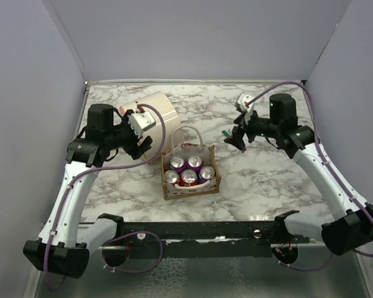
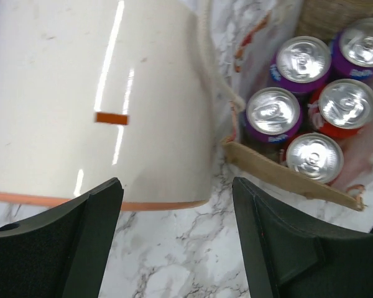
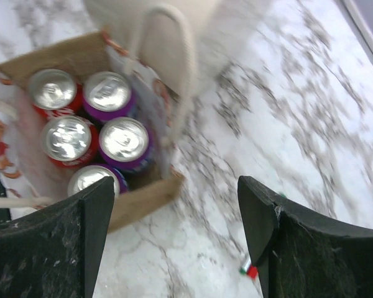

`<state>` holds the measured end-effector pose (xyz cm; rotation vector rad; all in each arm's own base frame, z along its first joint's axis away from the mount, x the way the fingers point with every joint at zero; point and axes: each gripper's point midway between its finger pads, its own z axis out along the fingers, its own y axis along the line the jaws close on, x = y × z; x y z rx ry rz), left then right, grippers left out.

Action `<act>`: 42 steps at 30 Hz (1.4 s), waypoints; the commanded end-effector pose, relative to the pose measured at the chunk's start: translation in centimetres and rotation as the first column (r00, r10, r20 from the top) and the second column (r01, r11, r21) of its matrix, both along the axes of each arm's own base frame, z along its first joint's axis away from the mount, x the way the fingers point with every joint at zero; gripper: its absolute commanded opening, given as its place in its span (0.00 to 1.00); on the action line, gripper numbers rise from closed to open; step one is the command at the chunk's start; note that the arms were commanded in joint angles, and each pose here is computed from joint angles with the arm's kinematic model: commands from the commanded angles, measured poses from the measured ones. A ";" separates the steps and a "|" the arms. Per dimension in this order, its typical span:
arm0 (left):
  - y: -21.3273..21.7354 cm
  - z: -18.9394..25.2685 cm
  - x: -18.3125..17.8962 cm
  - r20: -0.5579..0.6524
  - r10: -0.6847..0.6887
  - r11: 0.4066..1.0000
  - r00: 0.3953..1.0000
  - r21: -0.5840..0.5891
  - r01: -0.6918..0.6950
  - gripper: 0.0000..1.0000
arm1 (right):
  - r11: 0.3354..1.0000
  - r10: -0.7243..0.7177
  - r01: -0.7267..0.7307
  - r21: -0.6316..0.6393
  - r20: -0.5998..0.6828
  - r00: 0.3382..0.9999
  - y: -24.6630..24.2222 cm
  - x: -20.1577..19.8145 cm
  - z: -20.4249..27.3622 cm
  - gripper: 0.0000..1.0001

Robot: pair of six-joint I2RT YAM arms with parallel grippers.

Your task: Place the beverage into the canvas bag

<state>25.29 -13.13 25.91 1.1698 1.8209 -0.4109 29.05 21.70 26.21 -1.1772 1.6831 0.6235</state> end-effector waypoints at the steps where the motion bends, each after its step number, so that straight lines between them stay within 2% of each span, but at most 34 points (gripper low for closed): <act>1: 3.8 3.2 3.8 0.083 0.299 0.954 0.951 -0.034 -0.297 0.74 | 0.937 -0.349 0.349 0.005 0.005 0.937 -7.1 4.2 0.4 0.84; 3: 5.3 3.9 4.7 0.081 0.386 0.922 0.919 -0.069 -0.382 0.75 | 0.863 -0.505 0.506 0.007 -0.021 0.863 -11.2 6.2 0.1 0.88; 5: 7.1 4.7 5.6 0.077 0.474 0.878 0.877 -0.108 -0.466 0.78 | 0.799 -0.601 0.602 0.004 -0.052 0.798 -14.1 7.3 -0.2 0.90; 8: 9.3 6.2 6.4 0.089 0.579 0.811 0.811 -0.165 -0.561 0.88 | 0.745 -0.665 0.667 0.012 -0.059 0.744 -16.2 8.1 0.1 0.99; 11: 11.5 7.4 7.0 0.102 0.680 0.728 0.726 -0.209 -0.653 0.99 | 0.707 -0.706 0.707 0.018 -0.031 0.707 -17.3 8.5 0.8 1.00; 14: 13.0 7.9 7.2 0.121 0.744 0.665 0.657 -0.236 -0.709 0.99 | 0.661 -0.751 0.750 0.018 -0.004 0.661 -18.4 8.8 1.3 1.00; 17: 13.9 8.6 7.3 0.141 0.792 0.607 0.594 -0.291 -0.739 0.99 | 0.587 -0.809 0.809 0.025 0.005 0.587 -19.8 9.2 1.7 1.00; 20: 14.2 10.0 7.3 0.193 0.803 0.593 0.564 -0.363 -0.719 0.99 | 0.543 -0.840 0.839 0.040 0.011 0.543 -20.5 9.1 2.6 1.00; 24: 13.9 11.5 7.4 0.224 0.799 0.597 0.558 -0.414 -0.687 0.99 | 0.541 -0.841 0.840 0.039 0.003 0.541 -20.5 8.2 3.6 1.00; 29: 12.7 11.6 6.6 0.253 0.752 0.652 0.609 -0.426 -0.628 0.99 | 0.521 -0.853 0.853 -0.023 0.030 0.522 -21.4 6.4 3.6 1.00; 33: 11.4 11.5 5.5 0.232 0.724 0.667 0.649 -0.472 -0.576 0.99 | 0.499 -0.864 0.866 -0.035 0.054 0.500 -22.1 4.7 3.5 1.00; 37: 11.0 12.1 4.6 0.245 0.718 0.669 0.652 -0.503 -0.547 0.99 | 0.491 -0.869 0.871 0.007 0.079 0.489 -22.2 3.3 4.7 1.00; 42: 11.5 12.3 3.6 0.233 0.742 0.637 0.628 -0.539 -0.552 0.99 | 0.494 -0.864 0.865 0.084 0.164 0.477 -22.6 1.4 6.5 1.00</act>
